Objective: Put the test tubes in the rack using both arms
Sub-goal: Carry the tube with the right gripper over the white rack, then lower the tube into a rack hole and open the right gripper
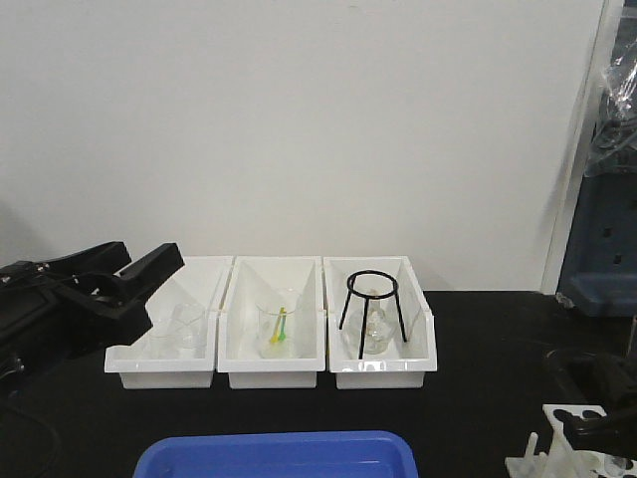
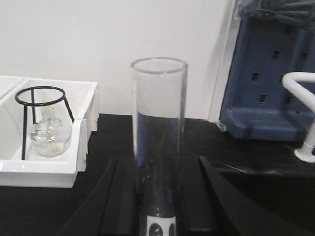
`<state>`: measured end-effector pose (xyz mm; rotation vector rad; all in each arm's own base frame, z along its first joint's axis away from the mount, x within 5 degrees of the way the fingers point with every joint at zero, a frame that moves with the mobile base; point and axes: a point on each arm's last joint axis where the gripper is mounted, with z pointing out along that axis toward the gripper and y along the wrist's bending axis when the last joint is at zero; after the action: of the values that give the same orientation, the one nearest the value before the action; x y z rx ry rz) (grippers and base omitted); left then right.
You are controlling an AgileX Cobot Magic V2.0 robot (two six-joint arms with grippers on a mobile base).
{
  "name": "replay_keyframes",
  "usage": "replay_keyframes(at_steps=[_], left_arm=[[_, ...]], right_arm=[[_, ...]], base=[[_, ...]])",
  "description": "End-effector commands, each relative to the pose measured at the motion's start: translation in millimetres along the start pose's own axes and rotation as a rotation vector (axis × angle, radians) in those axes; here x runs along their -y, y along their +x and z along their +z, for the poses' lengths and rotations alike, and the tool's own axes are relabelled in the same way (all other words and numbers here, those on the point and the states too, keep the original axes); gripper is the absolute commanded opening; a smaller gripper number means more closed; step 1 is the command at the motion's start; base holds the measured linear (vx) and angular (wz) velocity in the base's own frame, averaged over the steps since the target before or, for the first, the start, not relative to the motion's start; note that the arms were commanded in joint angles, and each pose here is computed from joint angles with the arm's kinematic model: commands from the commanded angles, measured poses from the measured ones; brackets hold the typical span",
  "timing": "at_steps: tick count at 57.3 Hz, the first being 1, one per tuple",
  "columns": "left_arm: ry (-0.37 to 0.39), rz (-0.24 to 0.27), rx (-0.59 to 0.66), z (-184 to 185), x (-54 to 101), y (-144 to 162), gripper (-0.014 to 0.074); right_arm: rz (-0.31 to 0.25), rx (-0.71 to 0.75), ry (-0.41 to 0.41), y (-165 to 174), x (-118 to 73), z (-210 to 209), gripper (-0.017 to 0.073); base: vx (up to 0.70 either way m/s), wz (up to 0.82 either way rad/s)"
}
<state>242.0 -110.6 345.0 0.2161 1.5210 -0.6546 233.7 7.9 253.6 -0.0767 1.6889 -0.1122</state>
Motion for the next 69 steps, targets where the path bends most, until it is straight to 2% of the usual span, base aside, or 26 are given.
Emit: replay_keyframes(at_steps=[1,33,46,69], left_arm=[[0.056,-0.009,0.119,-3.3,9.0,-22.4,0.0543],[0.056,-0.009,0.119,-3.3,9.0,-22.4,0.0543],[0.056,-0.009,0.118,-3.3,9.0,-22.4,0.0543],[0.056,-0.009,0.118,-3.3,9.0,-22.4,0.0543]], right_arm=[[-0.012,0.160,0.020,-19.8,2.6,3.6,-0.0008],[-0.008,0.103,0.024,2.3,-0.7,23.1,-0.0006],[0.063,0.091,0.019,18.3,-1.7,13.4,-0.0006],[0.033,0.117,0.045,53.4,-1.8,-3.8,-0.0006]], base=[[0.00,0.00],[0.00,0.00],[0.00,0.00],[0.00,0.00]])
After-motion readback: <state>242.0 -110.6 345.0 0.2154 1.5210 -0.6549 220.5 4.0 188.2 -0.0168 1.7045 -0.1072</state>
